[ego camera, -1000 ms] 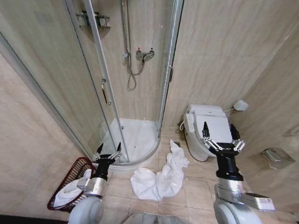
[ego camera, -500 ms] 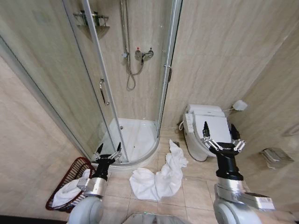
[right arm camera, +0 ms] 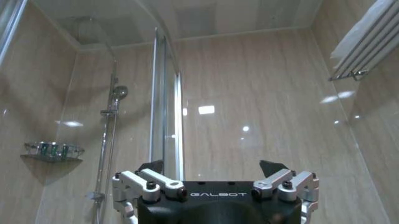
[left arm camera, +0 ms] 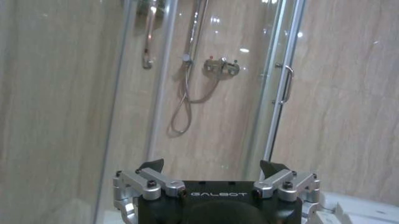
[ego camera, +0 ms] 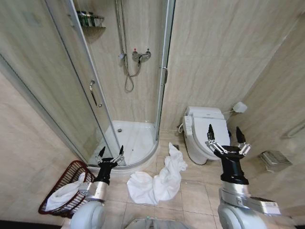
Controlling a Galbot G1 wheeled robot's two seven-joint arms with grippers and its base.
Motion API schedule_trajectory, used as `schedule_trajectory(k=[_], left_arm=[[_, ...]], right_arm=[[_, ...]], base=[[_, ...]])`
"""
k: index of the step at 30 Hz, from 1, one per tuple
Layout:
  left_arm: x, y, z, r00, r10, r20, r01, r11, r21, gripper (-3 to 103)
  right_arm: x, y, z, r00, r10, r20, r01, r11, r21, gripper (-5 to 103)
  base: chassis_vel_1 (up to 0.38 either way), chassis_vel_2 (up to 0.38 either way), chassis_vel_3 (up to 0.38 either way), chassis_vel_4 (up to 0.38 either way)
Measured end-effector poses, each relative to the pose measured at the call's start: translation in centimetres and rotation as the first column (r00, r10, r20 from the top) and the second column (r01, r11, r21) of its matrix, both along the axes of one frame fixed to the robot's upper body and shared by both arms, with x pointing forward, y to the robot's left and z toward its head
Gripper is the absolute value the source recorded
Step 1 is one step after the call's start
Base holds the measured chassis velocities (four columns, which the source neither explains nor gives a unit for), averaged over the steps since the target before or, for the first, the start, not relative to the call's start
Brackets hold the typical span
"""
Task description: Discard the used towel into the hamper.
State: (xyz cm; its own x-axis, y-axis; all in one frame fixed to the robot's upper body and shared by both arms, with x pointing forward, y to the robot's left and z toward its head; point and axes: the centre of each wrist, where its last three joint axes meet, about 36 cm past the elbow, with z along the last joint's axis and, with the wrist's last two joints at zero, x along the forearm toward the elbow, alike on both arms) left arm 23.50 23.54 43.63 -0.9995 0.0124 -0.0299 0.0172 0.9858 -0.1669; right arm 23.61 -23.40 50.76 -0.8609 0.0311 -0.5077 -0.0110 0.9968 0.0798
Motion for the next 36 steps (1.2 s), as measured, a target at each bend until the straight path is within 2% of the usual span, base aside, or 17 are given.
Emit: schedule_trajectory(k=[22, 28, 36], left_arm=[[0.0, 0.0, 0.0, 1.000, 0.000, 0.000, 0.000, 1.000, -0.001, 100], [0.0, 0.0, 0.0, 1.000, 0.000, 0.000, 0.000, 1.000, 0.000, 100], [0.0, 0.0, 0.0, 1.000, 0.000, 0.000, 0.000, 1.000, 0.000, 100]], right_arm=[[0.3, -0.2, -0.4, 1.000, -0.019, 0.001, 0.019, 1.000, -0.005, 100], [0.5, -0.2, -1.5, 0.995, -0.046, -0.087, 0.049, 0.998, 0.026, 100], [0.6, -0.4, -2.3, 0.986, -0.037, -0.162, 0.048, 0.997, 0.062, 100]], base=[[-0.177, -0.172, 0.180, 0.155], [0.039, -0.019, 0.008, 0.009], [0.025, 0.026, -0.038, -0.028]])
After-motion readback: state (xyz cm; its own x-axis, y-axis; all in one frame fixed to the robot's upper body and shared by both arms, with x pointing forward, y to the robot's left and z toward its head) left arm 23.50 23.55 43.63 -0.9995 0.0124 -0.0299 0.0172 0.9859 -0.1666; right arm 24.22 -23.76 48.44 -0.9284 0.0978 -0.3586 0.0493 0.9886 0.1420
